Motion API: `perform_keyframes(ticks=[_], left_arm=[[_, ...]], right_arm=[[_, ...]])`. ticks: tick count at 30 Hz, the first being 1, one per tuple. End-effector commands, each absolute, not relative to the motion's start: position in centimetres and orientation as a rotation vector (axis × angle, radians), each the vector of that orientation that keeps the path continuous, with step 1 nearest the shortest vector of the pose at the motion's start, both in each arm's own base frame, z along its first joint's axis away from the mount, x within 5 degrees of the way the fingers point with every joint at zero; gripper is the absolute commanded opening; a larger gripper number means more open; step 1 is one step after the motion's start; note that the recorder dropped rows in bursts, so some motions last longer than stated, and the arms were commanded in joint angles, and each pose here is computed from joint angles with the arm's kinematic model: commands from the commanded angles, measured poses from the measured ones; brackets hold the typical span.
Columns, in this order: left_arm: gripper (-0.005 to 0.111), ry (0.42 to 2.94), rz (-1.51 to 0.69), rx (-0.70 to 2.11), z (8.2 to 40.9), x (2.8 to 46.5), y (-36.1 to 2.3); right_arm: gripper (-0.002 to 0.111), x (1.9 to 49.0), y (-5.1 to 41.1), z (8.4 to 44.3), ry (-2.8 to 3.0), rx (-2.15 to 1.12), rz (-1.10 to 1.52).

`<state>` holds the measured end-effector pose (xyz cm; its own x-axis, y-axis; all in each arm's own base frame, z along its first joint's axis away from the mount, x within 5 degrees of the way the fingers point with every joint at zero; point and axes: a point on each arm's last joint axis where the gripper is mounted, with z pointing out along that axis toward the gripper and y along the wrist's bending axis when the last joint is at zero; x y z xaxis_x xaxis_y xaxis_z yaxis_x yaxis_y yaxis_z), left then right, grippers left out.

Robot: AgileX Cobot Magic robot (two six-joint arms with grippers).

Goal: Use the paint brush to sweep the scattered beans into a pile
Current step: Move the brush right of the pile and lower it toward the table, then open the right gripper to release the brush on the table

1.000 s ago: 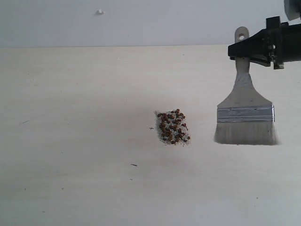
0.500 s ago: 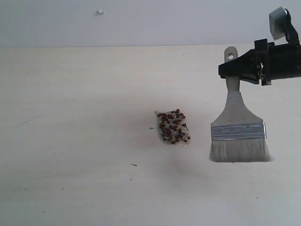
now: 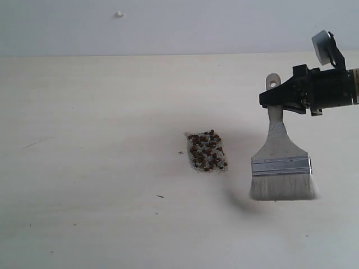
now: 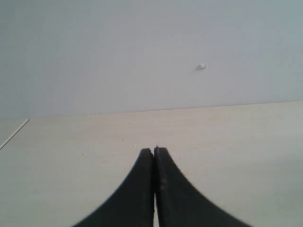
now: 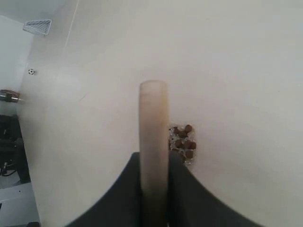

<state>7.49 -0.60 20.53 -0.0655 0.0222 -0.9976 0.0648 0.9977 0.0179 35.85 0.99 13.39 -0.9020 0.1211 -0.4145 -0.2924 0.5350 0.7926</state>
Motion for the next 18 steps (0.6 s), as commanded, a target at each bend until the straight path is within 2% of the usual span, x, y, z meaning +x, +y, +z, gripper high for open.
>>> perform_keyframes(ticks=[1,14,18], left_arm=[[0.000,1.634,-0.035,0.063,20.5,7.5,-0.6],[0.000,1.634,-0.035,0.063,20.5,7.5,-0.6],[0.000,1.634,-0.035,0.063,20.5,7.5,-0.6]], right_arm=[[0.000,35.9,0.9,13.2,2.355,-0.128,1.303],[0.000,36.3,0.5,12.1,2.397,-0.079,1.221],[0.006,36.3,0.5,11.5,2.409,-0.068,1.222]])
